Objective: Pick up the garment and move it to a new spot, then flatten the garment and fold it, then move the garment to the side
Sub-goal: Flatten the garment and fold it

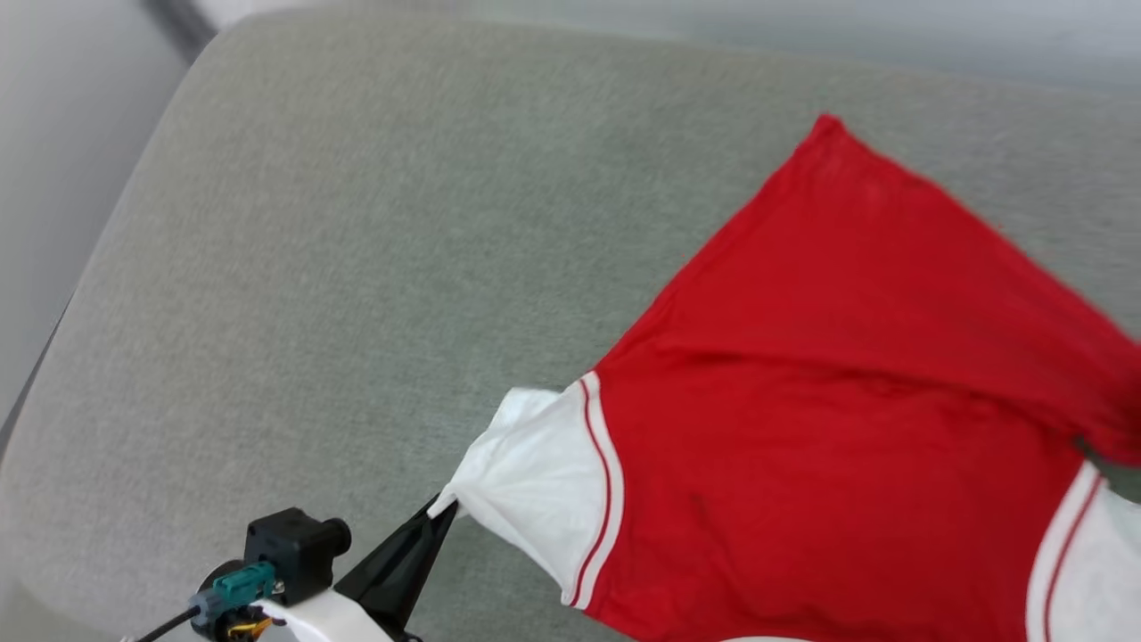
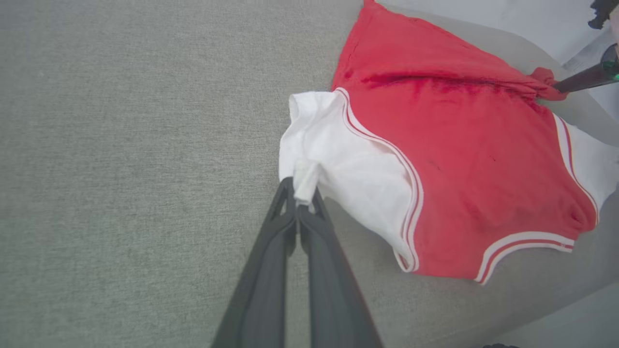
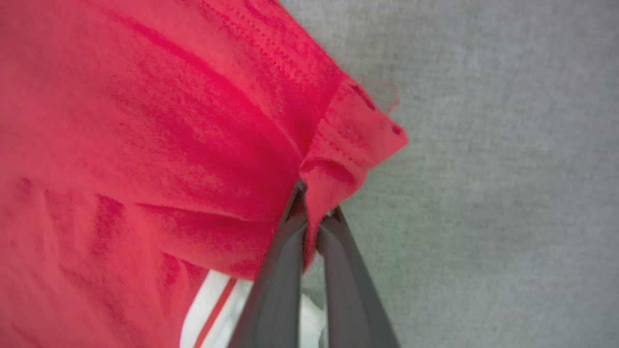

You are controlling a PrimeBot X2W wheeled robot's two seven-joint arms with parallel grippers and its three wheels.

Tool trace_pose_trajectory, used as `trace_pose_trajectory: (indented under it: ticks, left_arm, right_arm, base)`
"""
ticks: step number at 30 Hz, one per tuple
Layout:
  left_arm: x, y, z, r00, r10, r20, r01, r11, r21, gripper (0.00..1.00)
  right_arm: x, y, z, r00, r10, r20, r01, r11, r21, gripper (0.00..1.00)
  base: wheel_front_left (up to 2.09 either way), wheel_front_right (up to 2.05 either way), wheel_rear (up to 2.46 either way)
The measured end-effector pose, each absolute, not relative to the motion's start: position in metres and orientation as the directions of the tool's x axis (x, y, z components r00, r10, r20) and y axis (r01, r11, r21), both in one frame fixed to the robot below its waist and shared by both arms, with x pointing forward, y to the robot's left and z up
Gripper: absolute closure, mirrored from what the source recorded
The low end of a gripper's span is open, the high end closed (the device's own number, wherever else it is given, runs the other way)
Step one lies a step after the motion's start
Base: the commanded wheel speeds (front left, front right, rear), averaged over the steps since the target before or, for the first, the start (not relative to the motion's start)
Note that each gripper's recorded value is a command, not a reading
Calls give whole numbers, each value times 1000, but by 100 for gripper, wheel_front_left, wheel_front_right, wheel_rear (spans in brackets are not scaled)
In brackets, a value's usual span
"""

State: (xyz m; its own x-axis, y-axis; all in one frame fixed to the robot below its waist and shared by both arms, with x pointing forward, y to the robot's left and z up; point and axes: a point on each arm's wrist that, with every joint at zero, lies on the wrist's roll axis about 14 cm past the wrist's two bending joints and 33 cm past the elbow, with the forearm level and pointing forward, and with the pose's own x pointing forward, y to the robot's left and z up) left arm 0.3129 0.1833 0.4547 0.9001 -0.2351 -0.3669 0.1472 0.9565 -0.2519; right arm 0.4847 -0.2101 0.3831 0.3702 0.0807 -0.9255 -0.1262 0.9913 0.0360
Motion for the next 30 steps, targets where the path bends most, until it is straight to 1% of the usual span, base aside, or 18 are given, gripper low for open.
trace_pose_trajectory:
  ticks: [2, 3, 4, 10, 15, 18, 22, 23, 24, 27, 30]
  left_arm:
    - [311, 179, 457, 903, -245, -354, 154, 952, -266, 100]
    - [311, 175, 460, 907, -258, -334, 169, 947, -272, 100]
    - [311, 175, 460, 907, -258, -334, 169, 947, -272, 100]
    - [310, 163, 466, 910, -292, -293, 208, 935, -288, 100]
    - [309, 155, 471, 910, -315, -270, 236, 928, -289, 100]
    - [310, 150, 475, 909, -331, -254, 254, 922, -292, 100]
    - [310, 145, 475, 905, -345, -250, 268, 917, -295, 100]
    - [310, 144, 475, 904, -348, -249, 271, 916, -296, 100]
    - [310, 144, 476, 903, -349, -248, 273, 916, -295, 100]
    - [310, 142, 476, 902, -354, -248, 276, 913, -300, 100]
    - [310, 142, 477, 901, -357, -246, 279, 912, -302, 100]
  right_arm:
    - [463, -222, 388, 379, 74, -922, -114, 993, 33, 100]
    - [442, -230, 395, 392, 82, -916, -99, 994, 47, 100]
    - [442, -230, 395, 392, 82, -916, -99, 994, 47, 100]
    - [376, -252, 399, 408, 75, -910, -44, 997, 63, 100]
    - [325, -259, 391, 387, 74, -919, 6, 997, 83, 100]
    - [305, -259, 385, 384, 83, -920, 29, 994, 101, 100]
    - [290, -263, 380, 384, 73, -920, 52, 993, 101, 100]
    - [289, -264, 380, 392, 68, -918, 57, 994, 98, 61]
    - [290, -264, 380, 405, 68, -912, 61, 993, 101, 0]
    - [292, -258, 383, 414, 94, -905, 49, 991, 126, 0]
    - [310, -254, 398, 473, 113, -874, 19, 990, 139, 0]
  base:
    - [0, 0, 0]
    - [0, 0, 0]
    - [0, 0, 0]
    - [0, 0, 0]
    - [0, 0, 0]
    - [0, 0, 0]
    - [0, 0, 0]
    - [0, 0, 0]
    - [0, 0, 0]
    - [0, 0, 0]
    - [0, 0, 0]
